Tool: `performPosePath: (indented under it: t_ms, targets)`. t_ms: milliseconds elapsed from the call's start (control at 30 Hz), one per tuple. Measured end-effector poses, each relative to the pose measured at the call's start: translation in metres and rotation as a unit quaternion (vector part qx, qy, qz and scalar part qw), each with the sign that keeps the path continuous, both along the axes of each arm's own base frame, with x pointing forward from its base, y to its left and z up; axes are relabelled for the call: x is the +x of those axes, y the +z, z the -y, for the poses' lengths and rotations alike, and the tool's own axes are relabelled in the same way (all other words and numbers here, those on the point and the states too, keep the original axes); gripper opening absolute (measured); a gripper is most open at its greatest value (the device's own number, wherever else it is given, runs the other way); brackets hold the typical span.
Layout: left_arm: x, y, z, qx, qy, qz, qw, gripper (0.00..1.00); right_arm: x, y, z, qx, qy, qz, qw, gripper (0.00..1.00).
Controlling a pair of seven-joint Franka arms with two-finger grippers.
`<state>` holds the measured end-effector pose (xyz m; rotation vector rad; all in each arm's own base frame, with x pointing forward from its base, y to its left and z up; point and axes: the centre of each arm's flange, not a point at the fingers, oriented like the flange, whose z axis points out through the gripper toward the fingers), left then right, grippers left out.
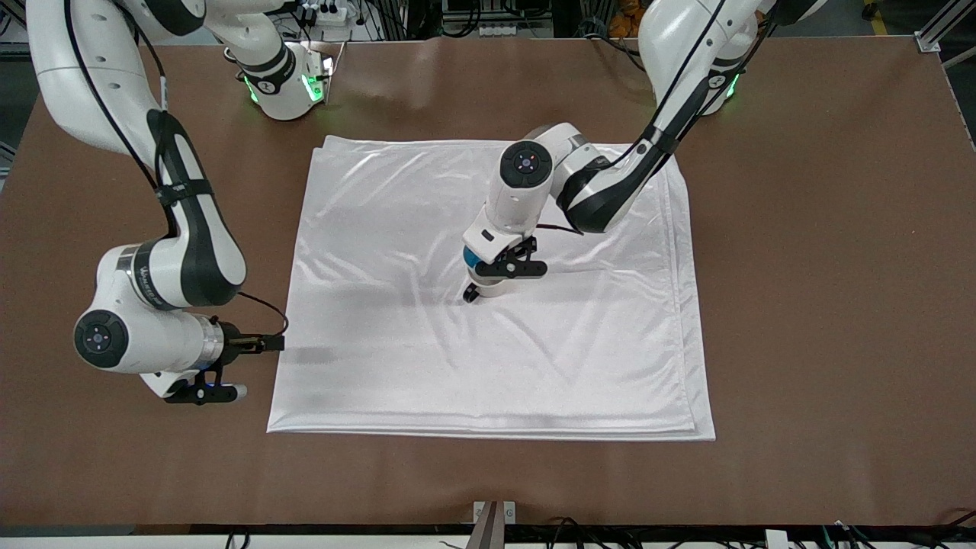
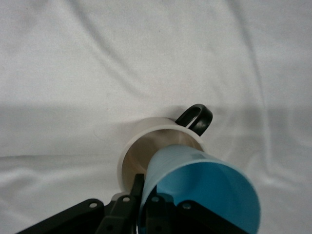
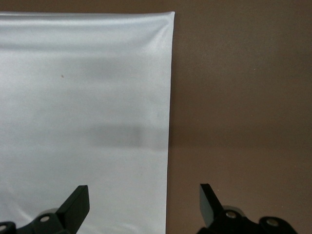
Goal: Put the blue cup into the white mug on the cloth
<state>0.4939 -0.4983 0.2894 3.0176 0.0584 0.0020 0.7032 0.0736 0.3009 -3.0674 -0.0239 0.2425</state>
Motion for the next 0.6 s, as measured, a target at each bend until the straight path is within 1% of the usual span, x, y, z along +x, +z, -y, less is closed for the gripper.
performPosePath:
  t_ms: [33,67,100,133,167,200,233,267,333,400,467,500,533,600]
  targets:
    - [0.0,-0.002,0.0,0.0,0.001,0.0,1.0,0.06,-0.004,0.002,0.0,-0.001,0.0,0.003,1.0,1.0]
    - [0.0,-0.003,0.0,-0.001,0.002,0.0,1.0,0.13,-0.01,0.004,-0.001,-0.001,0.0,0.008,1.0,1.0]
    - [0.001,-0.004,0.001,-0.001,0.005,0.001,1.0,0.18,-0.015,0.006,-0.001,-0.002,0.0,0.014,1.0,1.0]
    - [0.001,-0.005,0.001,-0.001,0.008,0.001,1.0,0.18,-0.021,0.006,-0.001,-0.002,0.001,0.02,1.0,1.0]
    - [0.001,-0.006,0.001,-0.001,0.012,0.001,1.0,0.27,-0.029,0.005,-0.001,-0.003,0.001,0.027,1.0,1.0]
    - [0.001,-0.007,0.001,-0.001,0.014,0.001,1.0,0.32,-0.037,0.003,-0.001,-0.004,0.001,0.035,0.999,1.0]
    - [0.001,-0.007,0.002,-0.001,0.016,0.002,1.0,0.34,-0.046,0.0,-0.001,-0.004,0.001,0.042,0.999,1.0]
    - [0.001,-0.007,0.002,-0.001,0.017,0.003,1.0,0.38,-0.055,-0.003,-0.001,-0.005,0.001,0.049,0.999,1.0]
    - [0.001,-0.006,0.003,-0.001,0.019,0.004,1.0,0.47,-0.074,-0.009,0.0,-0.007,0.0,0.059,0.998,1.0]
    - [0.002,-0.004,0.004,-0.002,0.02,0.008,1.0,0.56,-0.092,-0.013,0.002,-0.009,0.001,0.062,0.998,1.0]
    - [0.005,0.002,0.004,-0.006,0.021,0.014,1.0,0.65,-0.106,-0.012,0.004,-0.011,0.001,0.058,0.998,1.0]
    - [0.008,0.006,0.004,-0.008,0.023,0.018,1.0,0.69,-0.111,-0.009,0.005,-0.012,0.001,0.057,0.998,1.0]
    - [0.011,0.012,0.003,-0.01,0.025,0.023,0.999,0.78,-0.115,-0.005,0.005,-0.013,0.001,0.054,0.998,1.0]
    - [0.018,0.026,-0.001,-0.015,0.03,0.035,0.999,0.87,-0.12,0.007,0.006,-0.015,0.002,0.049,0.999,1.0]
